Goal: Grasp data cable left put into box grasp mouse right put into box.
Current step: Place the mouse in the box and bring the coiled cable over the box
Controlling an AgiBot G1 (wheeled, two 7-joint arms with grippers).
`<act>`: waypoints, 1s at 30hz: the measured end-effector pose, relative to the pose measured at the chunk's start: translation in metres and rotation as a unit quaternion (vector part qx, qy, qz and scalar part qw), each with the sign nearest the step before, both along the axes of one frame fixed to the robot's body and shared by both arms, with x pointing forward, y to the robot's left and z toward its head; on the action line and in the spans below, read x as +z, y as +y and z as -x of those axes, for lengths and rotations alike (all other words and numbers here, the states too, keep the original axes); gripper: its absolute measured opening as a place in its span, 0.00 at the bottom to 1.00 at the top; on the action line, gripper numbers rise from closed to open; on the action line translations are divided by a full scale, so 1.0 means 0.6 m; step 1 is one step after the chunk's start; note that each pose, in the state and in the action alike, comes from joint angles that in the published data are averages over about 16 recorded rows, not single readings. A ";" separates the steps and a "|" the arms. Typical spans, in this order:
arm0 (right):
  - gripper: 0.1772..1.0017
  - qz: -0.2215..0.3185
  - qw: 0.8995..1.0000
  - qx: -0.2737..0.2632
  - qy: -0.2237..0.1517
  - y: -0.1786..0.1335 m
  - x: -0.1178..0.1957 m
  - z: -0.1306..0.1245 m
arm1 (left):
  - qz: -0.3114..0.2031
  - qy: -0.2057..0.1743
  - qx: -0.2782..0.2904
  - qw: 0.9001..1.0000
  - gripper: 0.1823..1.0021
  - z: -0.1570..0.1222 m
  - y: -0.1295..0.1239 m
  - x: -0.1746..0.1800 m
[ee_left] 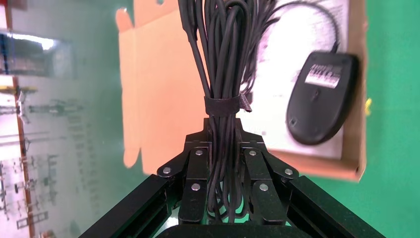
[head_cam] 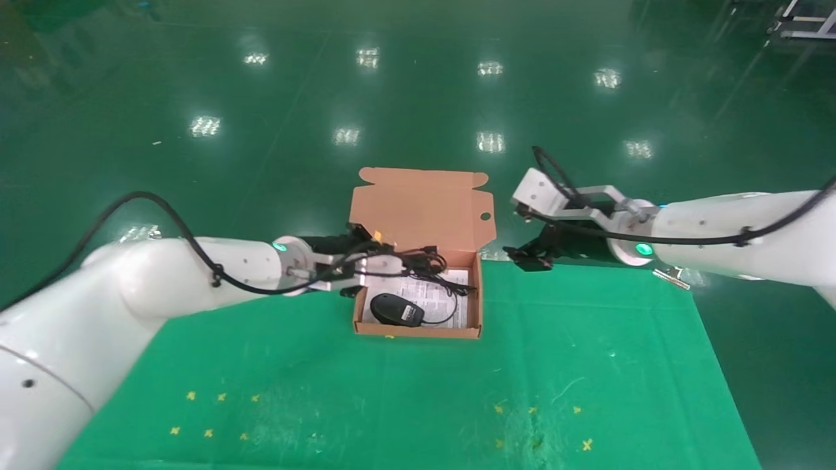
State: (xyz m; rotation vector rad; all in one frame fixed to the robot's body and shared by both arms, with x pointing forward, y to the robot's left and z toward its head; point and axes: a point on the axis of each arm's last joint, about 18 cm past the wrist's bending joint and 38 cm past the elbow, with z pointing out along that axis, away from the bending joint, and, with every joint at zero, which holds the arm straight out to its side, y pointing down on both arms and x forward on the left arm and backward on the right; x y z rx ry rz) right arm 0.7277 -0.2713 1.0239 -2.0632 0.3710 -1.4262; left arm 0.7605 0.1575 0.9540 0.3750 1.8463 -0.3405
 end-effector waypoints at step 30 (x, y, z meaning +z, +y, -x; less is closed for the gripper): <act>1.00 0.003 1.000 -0.015 -0.025 -0.042 0.031 0.042 | -0.018 -0.005 -0.058 0.998 0.14 -0.002 -0.043 -0.035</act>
